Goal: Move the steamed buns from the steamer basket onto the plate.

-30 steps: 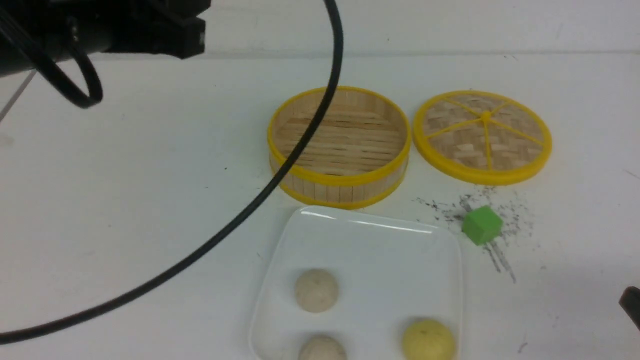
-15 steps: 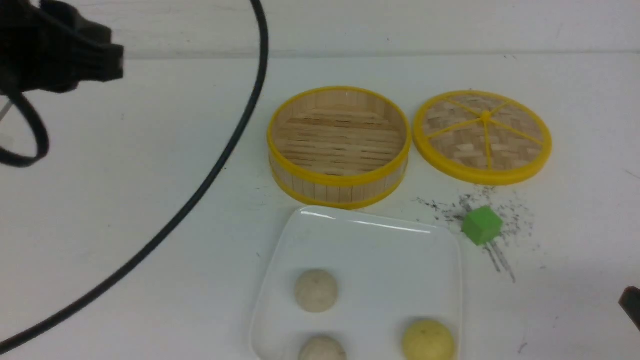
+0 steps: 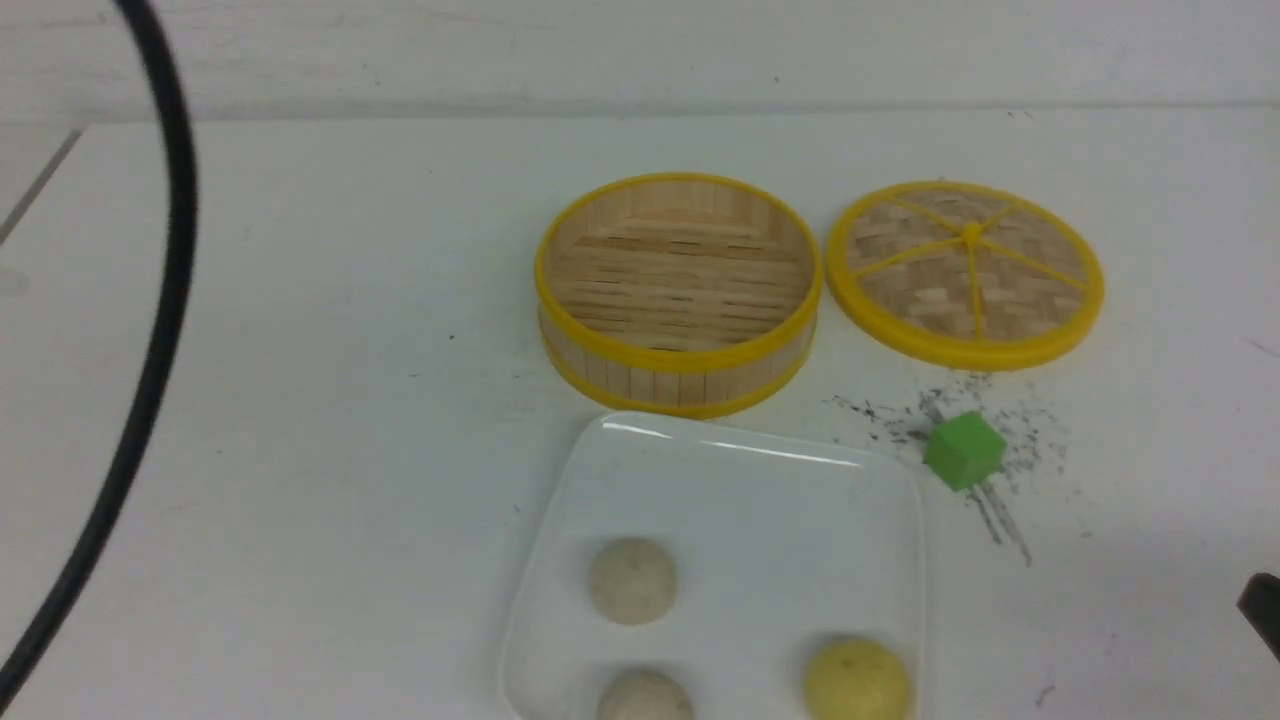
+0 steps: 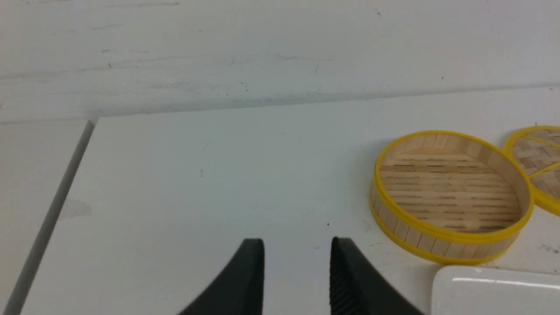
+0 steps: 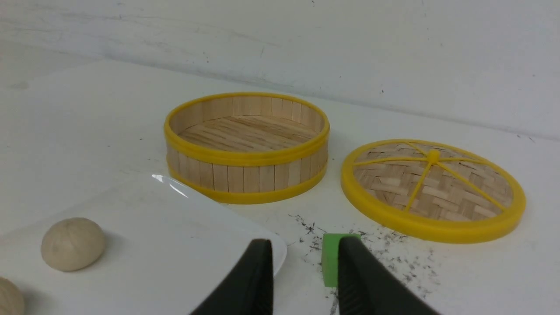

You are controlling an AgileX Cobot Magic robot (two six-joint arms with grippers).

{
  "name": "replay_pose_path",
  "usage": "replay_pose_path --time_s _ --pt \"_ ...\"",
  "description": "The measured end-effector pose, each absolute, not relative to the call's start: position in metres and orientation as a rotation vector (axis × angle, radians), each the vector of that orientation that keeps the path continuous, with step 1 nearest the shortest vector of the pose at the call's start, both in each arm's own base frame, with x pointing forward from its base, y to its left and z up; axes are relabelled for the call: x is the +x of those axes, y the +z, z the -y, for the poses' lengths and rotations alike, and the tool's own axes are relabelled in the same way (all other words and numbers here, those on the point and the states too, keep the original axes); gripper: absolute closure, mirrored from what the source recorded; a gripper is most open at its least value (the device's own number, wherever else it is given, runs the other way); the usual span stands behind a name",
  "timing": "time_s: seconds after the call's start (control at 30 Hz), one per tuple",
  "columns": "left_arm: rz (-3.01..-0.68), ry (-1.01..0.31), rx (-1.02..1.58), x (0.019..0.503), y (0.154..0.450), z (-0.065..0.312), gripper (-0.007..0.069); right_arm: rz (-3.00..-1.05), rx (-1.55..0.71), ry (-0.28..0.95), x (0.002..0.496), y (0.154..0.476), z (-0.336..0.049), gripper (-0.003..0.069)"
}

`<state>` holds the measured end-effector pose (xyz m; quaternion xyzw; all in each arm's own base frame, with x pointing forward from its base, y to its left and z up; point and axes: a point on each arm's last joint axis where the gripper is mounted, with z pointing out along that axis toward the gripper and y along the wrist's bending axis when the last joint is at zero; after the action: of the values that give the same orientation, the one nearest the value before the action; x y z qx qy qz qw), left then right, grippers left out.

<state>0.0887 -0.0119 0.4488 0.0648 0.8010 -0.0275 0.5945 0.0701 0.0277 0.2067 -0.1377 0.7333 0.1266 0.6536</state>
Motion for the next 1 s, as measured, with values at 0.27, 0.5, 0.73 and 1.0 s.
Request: replay_pose_path --time_s 0.27,0.5,0.73,1.0 --pt "-1.915 -0.082 0.137 0.054 0.442 0.0 0.038 -1.664 -0.312 0.287 0.07 0.207 -0.028 0.0419" --pt "-2.0 -0.072 0.168 0.06 0.397 0.003 0.0383 -1.664 -0.312 0.287 0.07 0.207 -0.028 0.0419" --pt "-1.967 -0.153 0.205 0.07 0.343 0.014 0.0383 -1.664 -0.312 0.287 0.07 0.207 -0.028 0.0419" --pt "-1.862 -0.191 0.197 0.047 0.309 0.007 0.0383 -1.664 -0.312 0.287 0.07 0.207 -0.028 0.0419"
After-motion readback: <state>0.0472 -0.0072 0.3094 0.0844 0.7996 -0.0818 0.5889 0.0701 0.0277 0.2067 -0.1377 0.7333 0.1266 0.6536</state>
